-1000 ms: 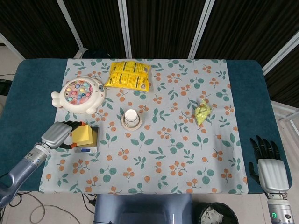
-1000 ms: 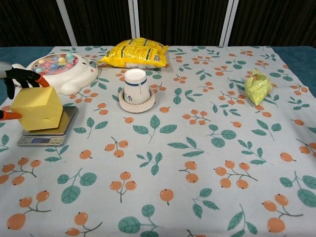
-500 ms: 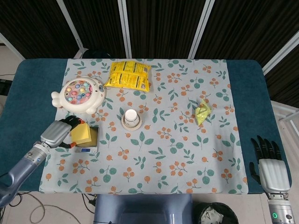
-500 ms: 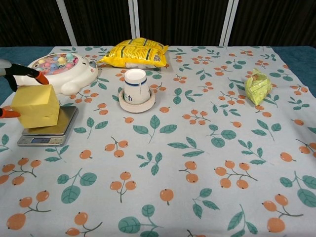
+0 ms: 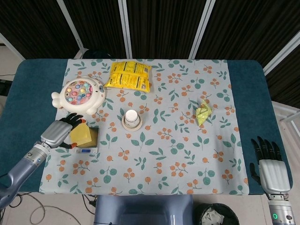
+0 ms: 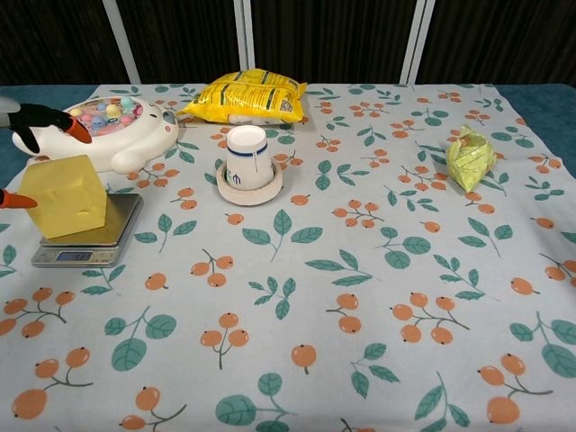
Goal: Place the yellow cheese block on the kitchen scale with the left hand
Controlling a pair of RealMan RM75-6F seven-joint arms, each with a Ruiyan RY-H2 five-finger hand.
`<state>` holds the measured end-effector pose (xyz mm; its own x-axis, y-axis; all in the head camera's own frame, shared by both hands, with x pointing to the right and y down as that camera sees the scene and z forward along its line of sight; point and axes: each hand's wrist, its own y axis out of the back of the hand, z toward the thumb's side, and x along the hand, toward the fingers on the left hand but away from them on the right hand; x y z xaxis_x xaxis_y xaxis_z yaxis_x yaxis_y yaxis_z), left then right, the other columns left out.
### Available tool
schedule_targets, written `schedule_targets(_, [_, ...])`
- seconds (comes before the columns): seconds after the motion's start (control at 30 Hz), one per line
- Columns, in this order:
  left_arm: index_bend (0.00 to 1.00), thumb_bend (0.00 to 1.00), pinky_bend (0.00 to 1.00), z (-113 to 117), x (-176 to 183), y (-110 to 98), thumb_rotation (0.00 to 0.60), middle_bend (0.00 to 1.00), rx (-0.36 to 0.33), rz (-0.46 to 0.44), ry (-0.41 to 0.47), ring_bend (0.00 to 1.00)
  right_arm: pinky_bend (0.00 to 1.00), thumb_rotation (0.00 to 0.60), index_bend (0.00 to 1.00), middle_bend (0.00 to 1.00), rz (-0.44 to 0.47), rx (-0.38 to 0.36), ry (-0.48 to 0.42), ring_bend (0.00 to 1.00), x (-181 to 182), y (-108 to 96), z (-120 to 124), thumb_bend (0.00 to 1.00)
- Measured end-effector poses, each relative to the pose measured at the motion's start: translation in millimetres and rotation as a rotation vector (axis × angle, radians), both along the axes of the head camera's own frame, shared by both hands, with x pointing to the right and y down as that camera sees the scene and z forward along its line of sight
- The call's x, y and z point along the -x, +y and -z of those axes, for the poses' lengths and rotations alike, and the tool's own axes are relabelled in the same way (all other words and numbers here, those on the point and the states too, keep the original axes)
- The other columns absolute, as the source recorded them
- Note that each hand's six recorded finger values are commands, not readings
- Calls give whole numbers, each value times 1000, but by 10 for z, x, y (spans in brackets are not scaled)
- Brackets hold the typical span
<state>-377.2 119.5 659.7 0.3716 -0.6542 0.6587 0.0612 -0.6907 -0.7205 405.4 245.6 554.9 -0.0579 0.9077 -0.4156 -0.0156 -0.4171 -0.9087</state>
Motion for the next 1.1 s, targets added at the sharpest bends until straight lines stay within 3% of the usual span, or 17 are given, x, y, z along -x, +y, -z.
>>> schedule_targets(0.23, [154, 185, 219, 273, 127, -25, 600, 67, -93, 35, 27, 0, 0, 600, 0, 0, 2, 1, -3, 0, 11, 1, 1, 582])
schedule_targets(0.43, [124, 185, 188, 648, 336, 43, 600, 67, -254, 65, 23, 0, 0, 600, 0, 0, 7, -2, -3, 0, 27, 5, 6, 583])
schedule_targets(0.53, [117, 185, 188, 859, 499, 194, 600, 67, -346, 102, -17, 0, 0, 600, 0, 0, 11, -1, -1, 0, 36, 9, 3, 582])
schedule_targets(0.67, [111, 185, 187, 1134, 749, 520, 600, 67, -424, 235, -65, 0, 0, 600, 0, 0, 17, 1, -2, 0, 51, 17, -2, 582])
schedule_targets(0.87, [105, 185, 172, 1286, 996, 819, 600, 65, -431, 379, -113, 0, 0, 600, 0, 0, 24, -8, -6, 0, 62, 16, 19, 582])
schedule_targets(1.0, [98, 185, 167, 1294, 1056, 866, 600, 63, -439, 416, -114, 0, 0, 600, 0, 0, 23, -19, -3, 0, 54, 11, 38, 582])
schedule_targets(1.1, [98, 184, 166, 1277, 1026, 873, 600, 63, -440, 396, -115, 0, 0, 600, 0, 0, 23, -21, 0, 0, 52, 10, 41, 582])
